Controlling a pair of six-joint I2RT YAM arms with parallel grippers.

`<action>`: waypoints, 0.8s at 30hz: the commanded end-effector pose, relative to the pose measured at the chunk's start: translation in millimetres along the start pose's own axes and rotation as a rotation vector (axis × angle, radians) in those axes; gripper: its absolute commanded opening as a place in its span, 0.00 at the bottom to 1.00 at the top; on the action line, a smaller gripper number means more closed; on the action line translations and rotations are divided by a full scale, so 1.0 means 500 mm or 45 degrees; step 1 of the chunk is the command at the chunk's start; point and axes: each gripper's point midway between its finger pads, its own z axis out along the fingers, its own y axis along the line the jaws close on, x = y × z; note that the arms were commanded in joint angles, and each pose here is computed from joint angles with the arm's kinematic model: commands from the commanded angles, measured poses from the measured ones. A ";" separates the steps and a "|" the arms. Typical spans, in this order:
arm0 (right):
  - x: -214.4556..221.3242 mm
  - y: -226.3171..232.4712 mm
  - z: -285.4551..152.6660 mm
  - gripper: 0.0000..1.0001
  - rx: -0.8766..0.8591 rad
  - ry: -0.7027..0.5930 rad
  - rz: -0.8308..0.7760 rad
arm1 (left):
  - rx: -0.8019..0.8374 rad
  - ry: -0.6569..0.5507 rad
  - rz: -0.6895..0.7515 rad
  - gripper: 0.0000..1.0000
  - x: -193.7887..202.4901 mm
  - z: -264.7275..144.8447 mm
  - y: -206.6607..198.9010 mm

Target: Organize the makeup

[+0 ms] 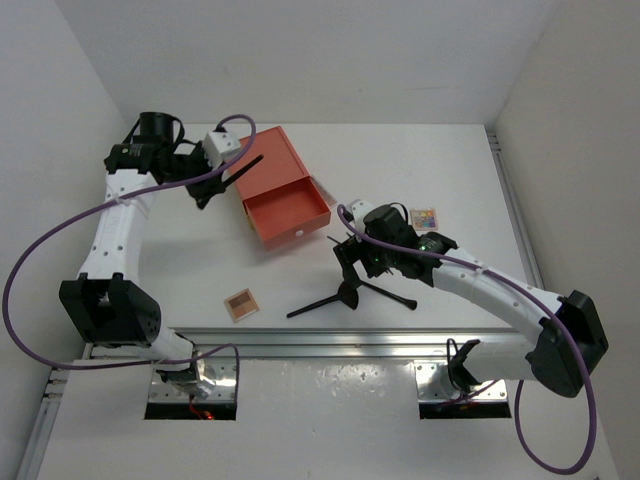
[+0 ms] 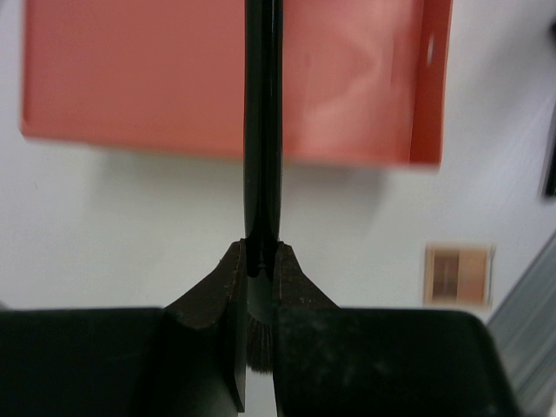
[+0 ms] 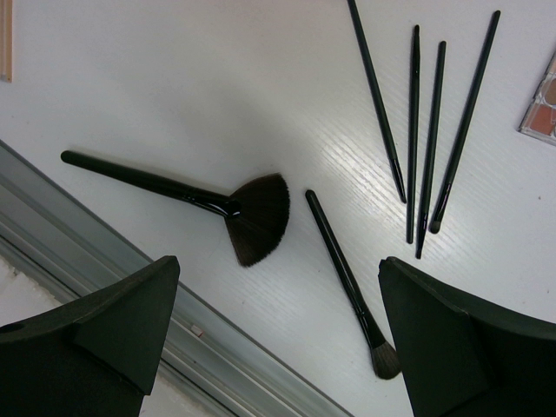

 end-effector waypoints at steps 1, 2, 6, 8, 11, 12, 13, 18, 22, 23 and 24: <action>-0.033 -0.004 -0.016 0.97 0.008 -0.071 0.014 | 0.019 -0.360 -0.216 0.00 -0.189 0.036 0.001; -0.033 -0.003 -0.016 0.97 0.006 -0.070 0.020 | 0.019 -0.377 -0.254 0.00 -0.203 0.056 0.002; -0.032 -0.003 -0.014 0.97 0.010 -0.063 0.036 | 0.031 -0.454 -0.382 0.00 -0.256 0.141 -0.007; -0.031 -0.003 -0.014 0.97 0.015 -0.062 0.041 | 0.036 -0.395 -0.380 0.00 -0.245 0.180 -0.029; -0.033 -0.005 -0.020 0.97 0.021 -0.070 0.052 | -0.008 -0.273 -0.505 0.00 -0.176 0.232 -0.029; -0.032 -0.006 -0.022 0.97 0.030 -0.069 0.053 | -0.010 -0.254 -0.531 0.00 -0.165 0.238 -0.033; -0.033 -0.008 -0.025 0.97 0.034 -0.076 0.058 | -0.015 -0.249 -0.554 0.00 -0.155 0.240 -0.030; -0.032 -0.011 -0.026 0.97 0.039 -0.078 0.056 | 0.009 -0.196 -0.531 0.00 -0.121 0.276 -0.063; -0.031 -0.009 -0.025 0.97 0.033 -0.056 0.055 | -0.016 -0.146 -0.511 0.26 -0.107 0.292 -0.069; -0.033 -0.009 -0.025 0.97 0.034 -0.056 0.050 | -0.028 -0.140 -0.511 0.36 -0.105 0.292 -0.066; -0.029 -0.008 -0.025 0.98 0.032 -0.046 0.046 | -0.028 -0.140 -0.511 0.36 -0.105 0.292 -0.066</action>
